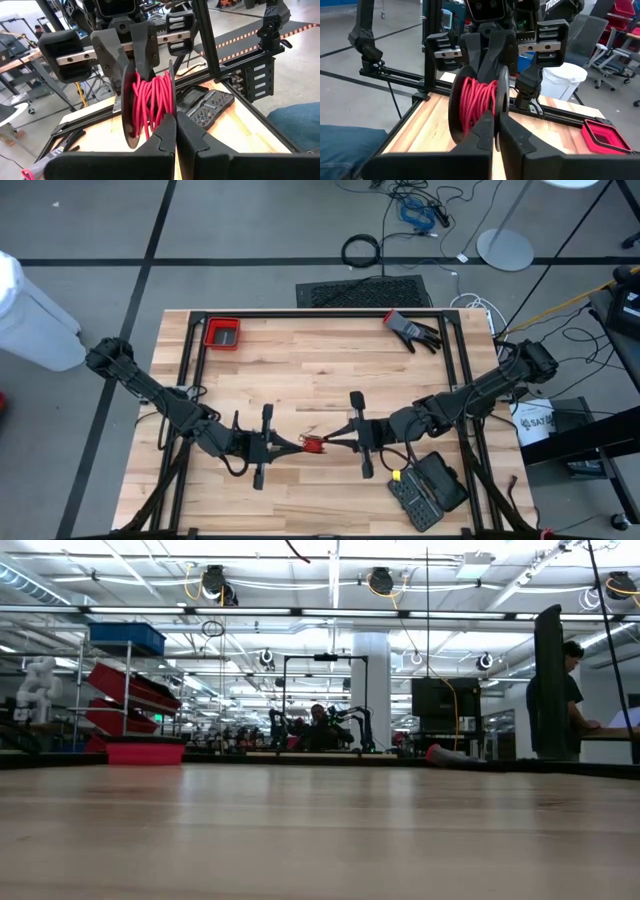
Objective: Coil cords
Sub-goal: Coil the red wire onto the spool
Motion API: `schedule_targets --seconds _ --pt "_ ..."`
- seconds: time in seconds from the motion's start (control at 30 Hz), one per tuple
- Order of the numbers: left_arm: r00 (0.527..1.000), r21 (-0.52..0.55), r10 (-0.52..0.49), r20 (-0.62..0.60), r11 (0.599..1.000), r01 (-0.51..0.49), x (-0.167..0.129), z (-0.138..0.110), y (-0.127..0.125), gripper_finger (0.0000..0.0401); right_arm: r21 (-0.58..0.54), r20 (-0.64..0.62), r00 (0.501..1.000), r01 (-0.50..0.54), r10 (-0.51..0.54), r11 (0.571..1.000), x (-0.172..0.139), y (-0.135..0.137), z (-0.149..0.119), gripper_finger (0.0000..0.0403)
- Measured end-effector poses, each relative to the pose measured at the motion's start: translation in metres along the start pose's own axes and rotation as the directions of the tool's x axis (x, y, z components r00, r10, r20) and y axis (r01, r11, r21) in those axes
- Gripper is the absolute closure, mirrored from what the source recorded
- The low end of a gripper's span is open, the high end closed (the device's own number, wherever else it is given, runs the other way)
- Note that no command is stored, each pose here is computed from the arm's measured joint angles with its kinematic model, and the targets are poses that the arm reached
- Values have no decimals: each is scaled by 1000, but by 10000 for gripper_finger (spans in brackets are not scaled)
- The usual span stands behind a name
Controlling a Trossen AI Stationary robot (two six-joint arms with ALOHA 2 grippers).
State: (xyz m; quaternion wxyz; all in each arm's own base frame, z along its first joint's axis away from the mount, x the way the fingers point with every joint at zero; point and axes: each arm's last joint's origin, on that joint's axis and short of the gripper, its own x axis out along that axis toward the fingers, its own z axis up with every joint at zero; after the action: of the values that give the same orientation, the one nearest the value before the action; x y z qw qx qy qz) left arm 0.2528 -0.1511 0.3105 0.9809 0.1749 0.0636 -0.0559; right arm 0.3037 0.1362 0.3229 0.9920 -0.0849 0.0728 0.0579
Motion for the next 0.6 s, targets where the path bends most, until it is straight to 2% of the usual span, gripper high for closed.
schedule_targets --seconds 0.37,0.6 --pt "1000 -2 0 0 1000 0 0 0 0 397 -14 0 1000 6 -6 1000 0 0 0 401" --pt "1000 -3 6 2 1000 -6 -1 1 -1 331 -21 0 1000 6 -6 1000 0 0 0 402"
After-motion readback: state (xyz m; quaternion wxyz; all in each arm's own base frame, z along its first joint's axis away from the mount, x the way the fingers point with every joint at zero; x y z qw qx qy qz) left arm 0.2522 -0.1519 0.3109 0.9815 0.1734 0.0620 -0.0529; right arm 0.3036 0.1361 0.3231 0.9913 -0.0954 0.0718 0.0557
